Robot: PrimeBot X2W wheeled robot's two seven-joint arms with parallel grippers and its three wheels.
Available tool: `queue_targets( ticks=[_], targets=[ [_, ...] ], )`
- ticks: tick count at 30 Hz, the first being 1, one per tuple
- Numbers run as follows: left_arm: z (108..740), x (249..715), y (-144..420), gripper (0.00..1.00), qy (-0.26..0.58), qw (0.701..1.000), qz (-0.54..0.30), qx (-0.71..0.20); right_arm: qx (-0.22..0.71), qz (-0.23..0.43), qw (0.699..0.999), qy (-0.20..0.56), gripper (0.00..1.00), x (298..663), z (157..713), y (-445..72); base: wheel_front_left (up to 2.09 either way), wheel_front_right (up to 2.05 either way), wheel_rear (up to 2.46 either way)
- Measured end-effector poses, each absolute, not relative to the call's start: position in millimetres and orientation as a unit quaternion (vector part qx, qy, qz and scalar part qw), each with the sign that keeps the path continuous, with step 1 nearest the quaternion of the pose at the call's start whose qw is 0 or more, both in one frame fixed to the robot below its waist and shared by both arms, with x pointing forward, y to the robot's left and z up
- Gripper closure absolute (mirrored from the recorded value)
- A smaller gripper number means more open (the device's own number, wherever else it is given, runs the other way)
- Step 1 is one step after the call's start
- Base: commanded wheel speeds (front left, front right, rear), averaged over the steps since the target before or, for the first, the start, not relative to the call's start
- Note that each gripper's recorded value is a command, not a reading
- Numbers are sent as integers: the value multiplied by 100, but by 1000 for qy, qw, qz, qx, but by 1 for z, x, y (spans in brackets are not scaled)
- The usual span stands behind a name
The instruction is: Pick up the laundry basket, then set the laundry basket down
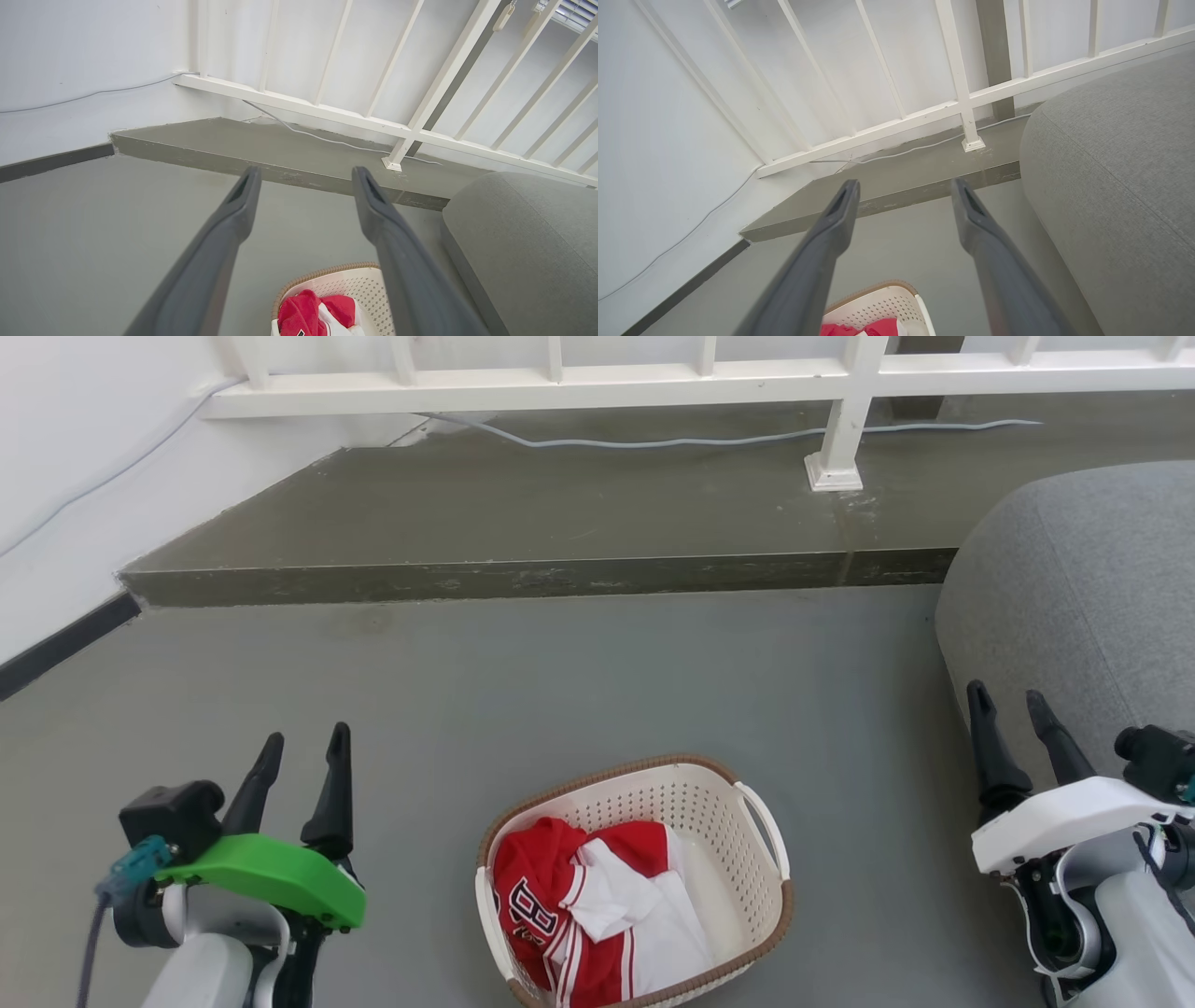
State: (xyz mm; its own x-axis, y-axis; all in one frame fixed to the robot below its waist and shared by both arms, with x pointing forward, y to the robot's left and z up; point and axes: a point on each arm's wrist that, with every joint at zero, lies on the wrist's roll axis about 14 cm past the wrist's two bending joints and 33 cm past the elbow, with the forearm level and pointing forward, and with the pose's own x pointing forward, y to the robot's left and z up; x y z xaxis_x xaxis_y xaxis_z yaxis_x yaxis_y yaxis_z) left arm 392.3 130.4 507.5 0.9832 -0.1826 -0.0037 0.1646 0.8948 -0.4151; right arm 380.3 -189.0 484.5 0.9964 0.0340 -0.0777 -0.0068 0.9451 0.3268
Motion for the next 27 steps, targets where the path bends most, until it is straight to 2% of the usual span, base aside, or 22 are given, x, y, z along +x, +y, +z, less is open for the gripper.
queue_targets(
  ticks=[27],
  targets=[
    [507, 390, 114, 0, -15, 992, -106, -68, 1, 28, 1000, 14, 0, 379, 482, -182, 0, 0, 0]
  ],
)
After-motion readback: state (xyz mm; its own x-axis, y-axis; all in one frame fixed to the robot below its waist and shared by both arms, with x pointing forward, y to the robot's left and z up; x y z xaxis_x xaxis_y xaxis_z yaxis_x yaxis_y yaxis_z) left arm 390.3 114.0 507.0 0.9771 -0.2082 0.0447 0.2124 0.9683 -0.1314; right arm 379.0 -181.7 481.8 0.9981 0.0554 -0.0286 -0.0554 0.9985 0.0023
